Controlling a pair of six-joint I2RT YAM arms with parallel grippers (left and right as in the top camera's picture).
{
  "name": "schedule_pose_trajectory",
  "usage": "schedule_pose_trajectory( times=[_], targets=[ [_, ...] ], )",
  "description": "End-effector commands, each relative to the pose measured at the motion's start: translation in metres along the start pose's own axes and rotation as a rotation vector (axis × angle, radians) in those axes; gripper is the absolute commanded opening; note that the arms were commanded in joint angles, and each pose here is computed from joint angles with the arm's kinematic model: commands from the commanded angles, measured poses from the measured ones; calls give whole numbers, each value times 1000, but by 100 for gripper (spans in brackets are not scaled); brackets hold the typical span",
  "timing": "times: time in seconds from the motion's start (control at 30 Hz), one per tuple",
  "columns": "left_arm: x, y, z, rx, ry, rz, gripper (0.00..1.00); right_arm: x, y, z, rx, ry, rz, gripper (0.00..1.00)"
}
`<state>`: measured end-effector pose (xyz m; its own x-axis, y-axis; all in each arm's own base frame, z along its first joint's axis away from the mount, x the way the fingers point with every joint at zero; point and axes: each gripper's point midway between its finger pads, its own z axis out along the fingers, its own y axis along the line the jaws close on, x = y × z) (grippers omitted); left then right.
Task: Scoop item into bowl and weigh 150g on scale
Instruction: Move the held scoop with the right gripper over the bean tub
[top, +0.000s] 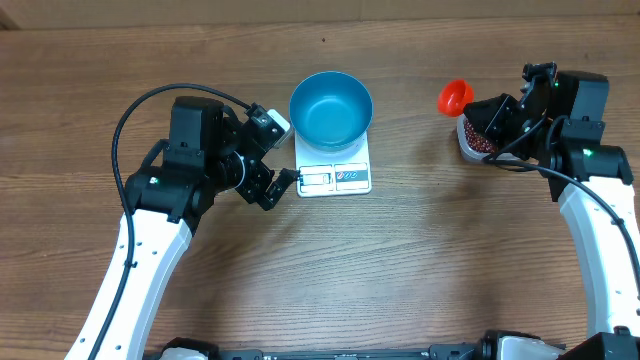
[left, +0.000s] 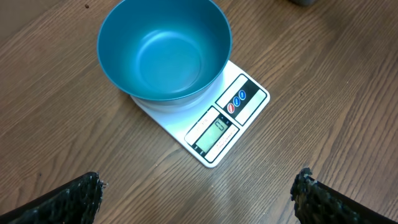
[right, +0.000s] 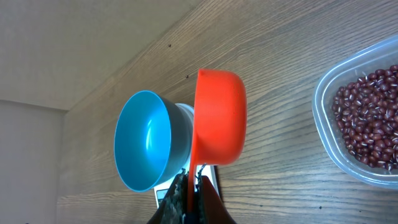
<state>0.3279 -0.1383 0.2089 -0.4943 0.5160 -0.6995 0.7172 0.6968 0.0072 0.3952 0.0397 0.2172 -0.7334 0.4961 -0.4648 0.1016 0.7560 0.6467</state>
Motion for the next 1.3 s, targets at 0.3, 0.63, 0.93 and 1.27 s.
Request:
schedule_pose_trajectory(
  times=[0.3,0.63,0.93,1.27],
  targets=[
    [-6,7,-1,-19,-25,-11,99,-10,6,-5,-8,-29,-21,4],
    [-7,7,-1,-21,-30,-23,100,-10,6,-5,-8,-29,-21,4],
    [-7,7,-1,-22,-29,-23,100,-10,6,-5,-7,-29,-21,4],
    [-7,7,-1,-21,-29,-23,100,-4,2,-5,9,-7,-24,4]
  ],
)
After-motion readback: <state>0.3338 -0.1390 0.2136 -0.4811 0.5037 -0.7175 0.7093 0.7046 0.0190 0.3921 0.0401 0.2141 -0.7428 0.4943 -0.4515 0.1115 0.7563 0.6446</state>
